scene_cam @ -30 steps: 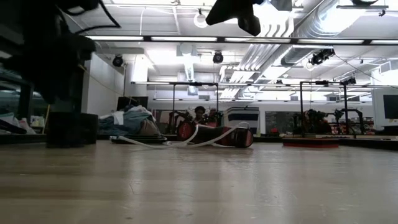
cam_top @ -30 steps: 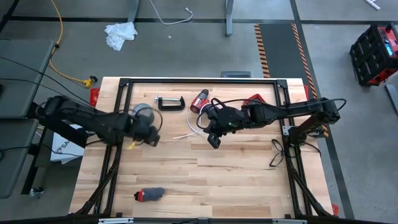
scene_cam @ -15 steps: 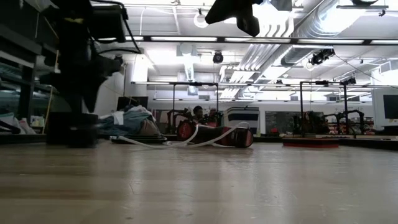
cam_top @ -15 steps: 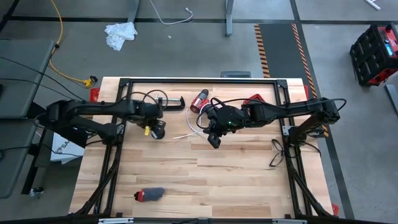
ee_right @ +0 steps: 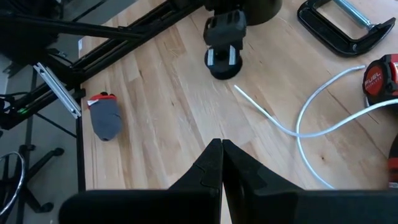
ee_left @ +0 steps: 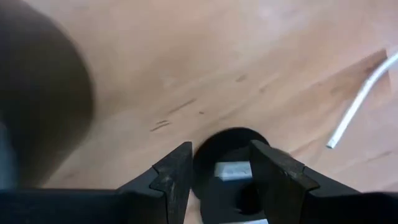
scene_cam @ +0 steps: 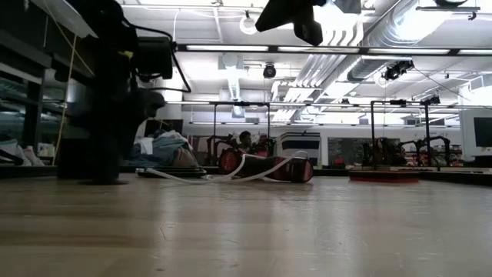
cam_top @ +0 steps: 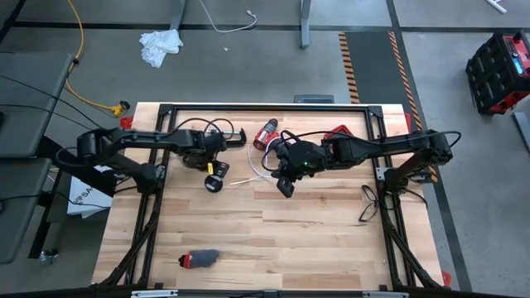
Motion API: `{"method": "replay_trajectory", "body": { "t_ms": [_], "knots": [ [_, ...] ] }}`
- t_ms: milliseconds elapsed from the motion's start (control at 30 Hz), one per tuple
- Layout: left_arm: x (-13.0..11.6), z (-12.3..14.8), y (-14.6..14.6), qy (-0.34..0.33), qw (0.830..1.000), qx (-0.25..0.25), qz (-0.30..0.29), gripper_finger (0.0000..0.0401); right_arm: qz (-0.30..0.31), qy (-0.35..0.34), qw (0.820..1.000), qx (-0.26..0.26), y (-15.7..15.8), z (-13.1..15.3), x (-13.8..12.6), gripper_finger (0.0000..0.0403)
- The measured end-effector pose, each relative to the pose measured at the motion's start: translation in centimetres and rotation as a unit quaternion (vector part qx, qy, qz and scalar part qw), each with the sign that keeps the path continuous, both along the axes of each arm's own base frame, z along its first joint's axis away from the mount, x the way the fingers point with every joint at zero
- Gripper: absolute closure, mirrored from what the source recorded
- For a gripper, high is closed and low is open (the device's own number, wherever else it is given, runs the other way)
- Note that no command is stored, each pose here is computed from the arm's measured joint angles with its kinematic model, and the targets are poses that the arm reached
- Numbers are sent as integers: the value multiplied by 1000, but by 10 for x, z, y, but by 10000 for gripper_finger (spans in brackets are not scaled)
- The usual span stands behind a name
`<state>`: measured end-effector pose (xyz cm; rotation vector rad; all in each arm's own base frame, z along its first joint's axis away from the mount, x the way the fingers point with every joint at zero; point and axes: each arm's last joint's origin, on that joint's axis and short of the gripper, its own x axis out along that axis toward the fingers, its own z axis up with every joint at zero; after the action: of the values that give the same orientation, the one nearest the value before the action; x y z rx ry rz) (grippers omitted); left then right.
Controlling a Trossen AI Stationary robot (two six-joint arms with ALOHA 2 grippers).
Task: Coil cords
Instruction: Coil the white cable wire into the black spool
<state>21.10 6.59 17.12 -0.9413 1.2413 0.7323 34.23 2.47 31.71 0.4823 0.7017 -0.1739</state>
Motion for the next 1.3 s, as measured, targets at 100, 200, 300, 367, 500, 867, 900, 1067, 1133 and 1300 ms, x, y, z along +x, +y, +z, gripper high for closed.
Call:
{"method": "replay_trajectory", "body": {
  "t_ms": [100, 200, 300, 367, 500, 867, 900, 1067, 1133, 1300],
  "knots": [
    [2, -4, 0, 0, 1000, -15, -10, 246, 0, 5, 1000, 0, 0, -1, -1, 403],
    [3, -5, -1, -1, 1000, -22, -18, 246, 0, 7, 1000, -1, 0, -1, -1, 403],
    [2, -1, -1, -9, 999, -24, -30, 246, 0, 7, 1000, -1, 0, -1, -1, 403],
    [1, 4, -2, -23, 999, -20, -36, 246, 0, 7, 1000, -1, 0, -1, -1, 403],
    [-4, 14, -3, -38, 998, -7, -46, 246, 0, 7, 1000, -1, 0, -1, -1, 403],
    [-8, 31, -36, -75, 989, -23, -122, 258, -3, 12, 1000, -5, 0, -2, -2, 403],
    [-9, 31, -40, -69, 990, -10, -126, 263, -4, 14, 1000, -7, 0, -2, -2, 403],
    [-6, 29, -53, -58, 989, 12, -136, 280, -8, 16, 1000, -10, -1, -2, -2, 403],
    [-2, 27, -59, -60, 986, 17, -152, 281, -11, 15, 1000, -10, -3, -2, -2, 403],
    [5, 18, -70, -43, 980, 43, -189, 268, -17, 15, 1000, -10, -7, -2, -2, 403]
  ]
}}
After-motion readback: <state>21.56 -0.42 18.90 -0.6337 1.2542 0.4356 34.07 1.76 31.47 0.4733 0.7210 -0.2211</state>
